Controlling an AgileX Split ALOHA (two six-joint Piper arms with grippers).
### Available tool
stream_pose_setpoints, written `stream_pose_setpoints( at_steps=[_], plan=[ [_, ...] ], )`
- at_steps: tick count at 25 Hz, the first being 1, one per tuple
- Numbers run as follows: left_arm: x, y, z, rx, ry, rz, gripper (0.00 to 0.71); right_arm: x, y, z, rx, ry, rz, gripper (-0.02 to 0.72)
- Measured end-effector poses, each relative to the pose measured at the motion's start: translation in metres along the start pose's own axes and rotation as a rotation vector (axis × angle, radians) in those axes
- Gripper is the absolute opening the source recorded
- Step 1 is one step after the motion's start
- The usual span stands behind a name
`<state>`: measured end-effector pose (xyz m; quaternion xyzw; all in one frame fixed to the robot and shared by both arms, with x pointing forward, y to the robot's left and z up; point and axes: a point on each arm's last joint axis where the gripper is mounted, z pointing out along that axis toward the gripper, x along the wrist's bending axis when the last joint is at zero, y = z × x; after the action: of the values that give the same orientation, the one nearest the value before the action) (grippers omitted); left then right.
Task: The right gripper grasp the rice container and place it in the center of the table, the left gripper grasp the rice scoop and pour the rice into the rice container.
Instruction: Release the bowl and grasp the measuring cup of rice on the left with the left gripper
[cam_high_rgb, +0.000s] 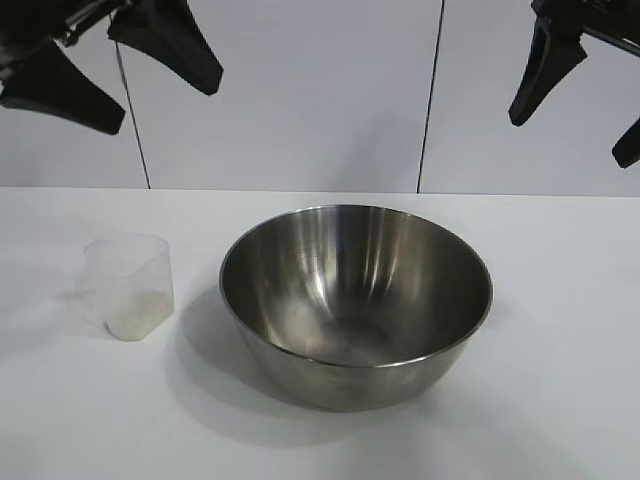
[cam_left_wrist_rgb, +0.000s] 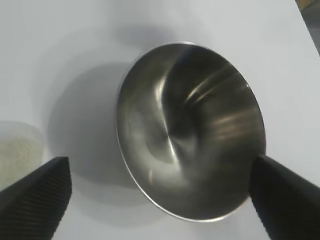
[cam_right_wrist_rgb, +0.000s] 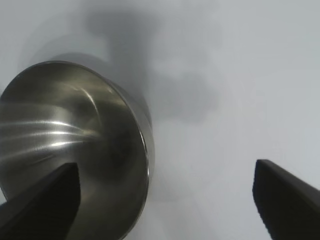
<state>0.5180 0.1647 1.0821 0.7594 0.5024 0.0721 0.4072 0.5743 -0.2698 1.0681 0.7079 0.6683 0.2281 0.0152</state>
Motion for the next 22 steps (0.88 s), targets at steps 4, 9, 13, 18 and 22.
stream_pose_setpoints(
  at_steps=[4, 9, 13, 18, 22],
  plan=[
    [0.001, 0.007, -0.017, -0.081, 0.082, 0.120, 0.694, 0.000, 0.000, 0.000, -0.001, 0.000, -0.007, 0.640],
    [0.017, -0.011, -0.007, -0.157, 0.192, 0.158, 0.694, 0.000, 0.000, 0.000, -0.005, 0.000, -0.012, 0.640],
    [0.033, -0.030, 0.004, -0.254, 0.288, 0.166, 0.694, 0.000, 0.001, 0.000, -0.008, 0.000, -0.014, 0.640],
    [0.043, -0.032, 0.003, -0.418, 0.390, 0.200, 0.694, 0.000, 0.001, 0.000, -0.008, 0.000, -0.014, 0.640],
    [0.046, -0.026, -0.002, -0.520, 0.446, 0.233, 0.694, 0.000, 0.002, 0.000, -0.018, -0.001, -0.014, 0.640]
  ],
)
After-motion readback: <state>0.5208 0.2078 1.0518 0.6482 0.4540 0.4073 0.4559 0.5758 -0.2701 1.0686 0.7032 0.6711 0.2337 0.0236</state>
